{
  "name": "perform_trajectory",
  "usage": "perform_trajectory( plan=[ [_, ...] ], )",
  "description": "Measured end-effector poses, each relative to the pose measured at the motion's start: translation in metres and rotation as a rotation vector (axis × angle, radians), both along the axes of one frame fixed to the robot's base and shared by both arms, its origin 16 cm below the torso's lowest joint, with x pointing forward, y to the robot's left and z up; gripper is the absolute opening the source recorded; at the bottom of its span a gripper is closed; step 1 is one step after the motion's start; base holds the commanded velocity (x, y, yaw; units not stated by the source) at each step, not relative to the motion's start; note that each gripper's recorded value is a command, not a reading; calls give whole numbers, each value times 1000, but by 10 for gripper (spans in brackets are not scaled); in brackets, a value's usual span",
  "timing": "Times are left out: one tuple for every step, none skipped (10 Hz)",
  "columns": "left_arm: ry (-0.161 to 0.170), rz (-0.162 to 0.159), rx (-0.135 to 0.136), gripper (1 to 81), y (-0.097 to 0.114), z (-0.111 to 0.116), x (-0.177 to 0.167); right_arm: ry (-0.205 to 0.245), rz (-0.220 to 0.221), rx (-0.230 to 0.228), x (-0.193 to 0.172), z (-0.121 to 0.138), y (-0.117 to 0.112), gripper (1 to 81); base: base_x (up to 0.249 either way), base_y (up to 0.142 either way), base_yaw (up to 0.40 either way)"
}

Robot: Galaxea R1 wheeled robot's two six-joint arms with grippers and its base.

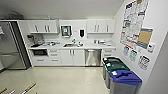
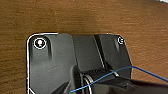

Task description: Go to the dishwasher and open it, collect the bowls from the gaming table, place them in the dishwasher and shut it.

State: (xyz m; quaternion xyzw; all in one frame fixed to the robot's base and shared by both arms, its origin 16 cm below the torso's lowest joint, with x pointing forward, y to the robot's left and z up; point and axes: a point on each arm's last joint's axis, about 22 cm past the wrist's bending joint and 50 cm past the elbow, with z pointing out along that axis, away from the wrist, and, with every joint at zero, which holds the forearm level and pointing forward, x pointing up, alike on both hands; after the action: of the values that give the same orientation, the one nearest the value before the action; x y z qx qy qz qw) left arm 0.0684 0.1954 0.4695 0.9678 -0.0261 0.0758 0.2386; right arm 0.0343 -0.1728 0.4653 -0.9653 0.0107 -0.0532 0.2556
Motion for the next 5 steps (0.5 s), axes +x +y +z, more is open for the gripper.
perform_trajectory(
  plan=[
    [-1,0,-1,811,-1,0,0,-1,0,-3,0,0,-2,811,191,0,0],
    [-1,-1,-4,811,-3,0,0,-1,0,-3,1,0,-2,811,190,0,0],
    [-1,0,-5,811,-4,0,1,-2,0,0,2,0,0,811,191,0,0],
    [0,0,-2,811,-2,0,0,-5,0,5,4,1,4,811,190,0,0],
    [0,-1,-4,811,-3,0,0,-5,0,2,4,1,1,811,191,0,0]
  ],
)
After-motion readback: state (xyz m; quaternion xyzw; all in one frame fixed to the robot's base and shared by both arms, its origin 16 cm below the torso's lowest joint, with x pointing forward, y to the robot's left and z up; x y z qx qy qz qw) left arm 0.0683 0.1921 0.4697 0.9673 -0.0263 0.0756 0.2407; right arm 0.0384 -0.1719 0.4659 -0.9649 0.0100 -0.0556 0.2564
